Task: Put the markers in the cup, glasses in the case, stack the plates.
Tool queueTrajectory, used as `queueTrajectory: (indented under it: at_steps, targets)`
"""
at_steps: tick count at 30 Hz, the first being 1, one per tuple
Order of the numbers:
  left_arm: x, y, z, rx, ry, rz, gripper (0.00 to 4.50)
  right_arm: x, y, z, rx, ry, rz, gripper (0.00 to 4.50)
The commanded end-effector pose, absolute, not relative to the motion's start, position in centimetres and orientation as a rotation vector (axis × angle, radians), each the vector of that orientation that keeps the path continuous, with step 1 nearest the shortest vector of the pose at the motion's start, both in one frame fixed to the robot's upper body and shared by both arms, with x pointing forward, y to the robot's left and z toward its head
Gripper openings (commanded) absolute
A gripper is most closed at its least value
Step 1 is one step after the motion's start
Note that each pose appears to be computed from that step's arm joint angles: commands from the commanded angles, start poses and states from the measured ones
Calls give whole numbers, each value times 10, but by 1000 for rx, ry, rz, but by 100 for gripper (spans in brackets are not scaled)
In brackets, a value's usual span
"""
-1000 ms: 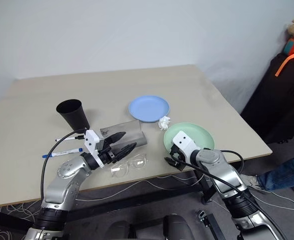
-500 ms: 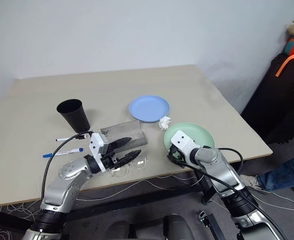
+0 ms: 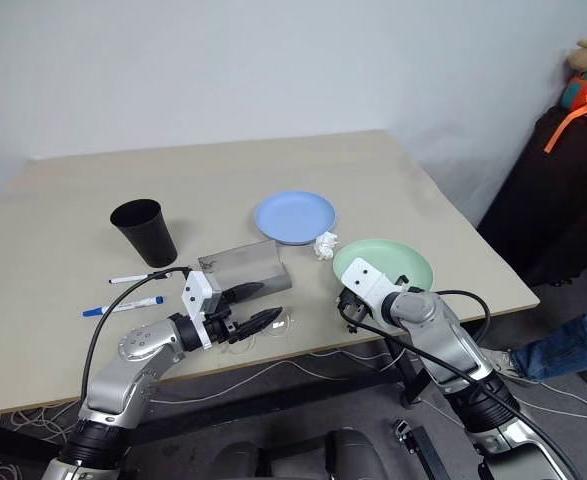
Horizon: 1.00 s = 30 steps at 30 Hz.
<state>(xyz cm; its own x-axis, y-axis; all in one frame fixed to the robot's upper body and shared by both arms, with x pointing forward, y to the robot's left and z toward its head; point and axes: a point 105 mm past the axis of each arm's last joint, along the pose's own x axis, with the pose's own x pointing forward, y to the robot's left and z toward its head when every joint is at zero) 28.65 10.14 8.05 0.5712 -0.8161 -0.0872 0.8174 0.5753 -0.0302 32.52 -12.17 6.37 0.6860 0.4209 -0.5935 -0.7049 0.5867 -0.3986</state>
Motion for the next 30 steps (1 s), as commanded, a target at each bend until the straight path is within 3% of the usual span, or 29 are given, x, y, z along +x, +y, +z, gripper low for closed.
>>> queueTrajectory:
  at_steps: [1, 8, 11, 17, 23, 30]
  targets:
    - [288, 100, 91, 36, 51, -965, 354, 340, -131, 78, -733, 394, 593, 1]
    - [290, 98, 91, 43, 44, -966, 354, 366, -137, 90, -842, 248, 563, 1]
    - [291, 98, 91, 45, 42, -965, 354, 383, -137, 111, -859, 154, 568, 1]
    - [294, 98, 90, 44, 42, -962, 354, 411, -102, 151, -874, -32, 762, 1]
    - [298, 104, 91, 46, 32, -934, 354, 424, -68, 153, -902, -81, 945, 1]
    - [295, 110, 90, 46, 33, -901, 354, 433, -45, 154, -878, -83, 981, 1]
